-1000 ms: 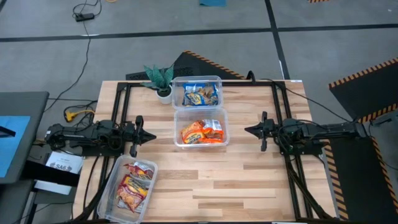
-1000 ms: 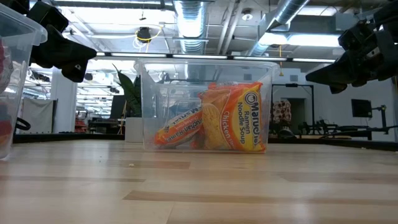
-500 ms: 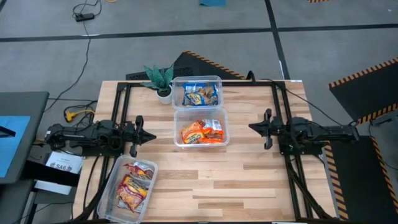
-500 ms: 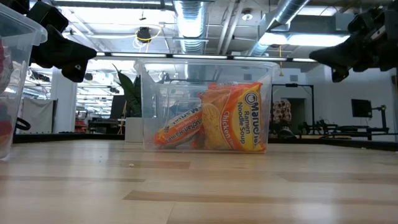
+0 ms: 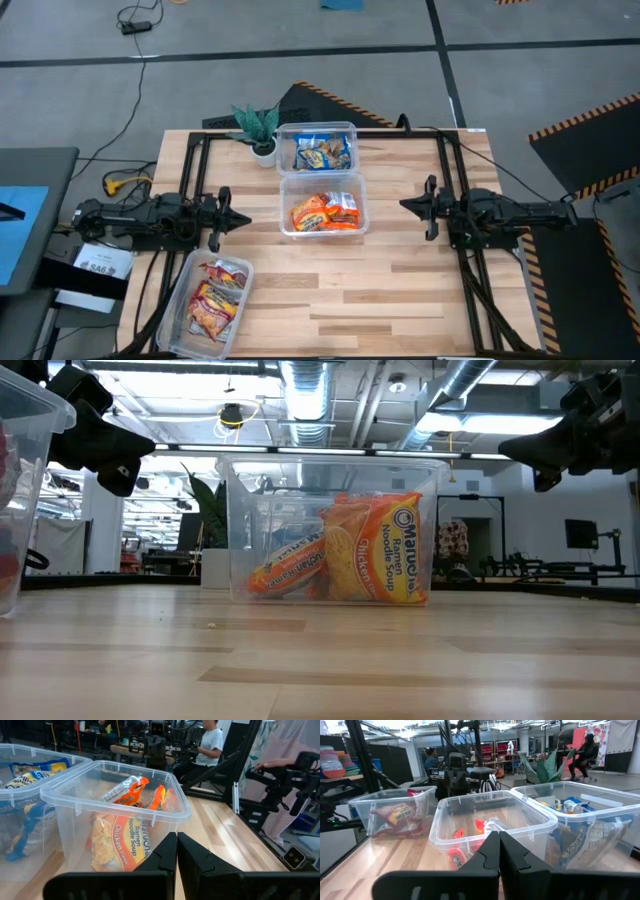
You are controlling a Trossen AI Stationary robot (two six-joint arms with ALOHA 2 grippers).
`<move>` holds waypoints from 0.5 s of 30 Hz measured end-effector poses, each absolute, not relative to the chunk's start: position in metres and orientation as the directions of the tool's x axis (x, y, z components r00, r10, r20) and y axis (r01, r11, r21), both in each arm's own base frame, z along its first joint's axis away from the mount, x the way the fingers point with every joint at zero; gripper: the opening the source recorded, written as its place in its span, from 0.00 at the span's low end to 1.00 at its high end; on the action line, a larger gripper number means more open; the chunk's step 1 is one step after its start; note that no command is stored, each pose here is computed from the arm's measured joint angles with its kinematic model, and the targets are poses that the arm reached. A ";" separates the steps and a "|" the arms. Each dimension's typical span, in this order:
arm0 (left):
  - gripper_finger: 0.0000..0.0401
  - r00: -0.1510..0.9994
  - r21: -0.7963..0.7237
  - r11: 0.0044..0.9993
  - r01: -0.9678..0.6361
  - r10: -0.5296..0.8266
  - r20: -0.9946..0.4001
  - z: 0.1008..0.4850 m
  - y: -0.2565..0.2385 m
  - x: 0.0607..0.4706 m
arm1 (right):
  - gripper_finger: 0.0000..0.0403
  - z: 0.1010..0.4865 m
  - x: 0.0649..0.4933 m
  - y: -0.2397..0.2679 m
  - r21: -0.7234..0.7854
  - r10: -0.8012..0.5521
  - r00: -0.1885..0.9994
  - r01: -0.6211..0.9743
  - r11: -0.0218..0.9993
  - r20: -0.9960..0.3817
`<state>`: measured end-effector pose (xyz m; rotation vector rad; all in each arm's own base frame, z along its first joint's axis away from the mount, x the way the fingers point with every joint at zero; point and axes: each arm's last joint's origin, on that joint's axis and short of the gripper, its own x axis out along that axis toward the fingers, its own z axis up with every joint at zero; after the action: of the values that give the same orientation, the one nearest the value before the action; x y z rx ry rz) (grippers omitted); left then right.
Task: Sort Maruchan noodles
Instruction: Return to Home Position
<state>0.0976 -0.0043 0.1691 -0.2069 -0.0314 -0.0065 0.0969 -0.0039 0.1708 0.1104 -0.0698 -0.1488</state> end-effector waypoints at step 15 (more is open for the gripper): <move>0.00 0.999 -0.208 0.978 0.011 -0.002 0.044 0.169 -0.004 0.097 | 0.04 0.171 0.097 -0.004 0.115 -0.152 0.986 0.144 0.983 0.061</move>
<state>0.0972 -0.0042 0.1694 -0.2096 -0.0441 -0.0065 0.0969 -0.0040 0.1708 0.1104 -0.0698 -0.1491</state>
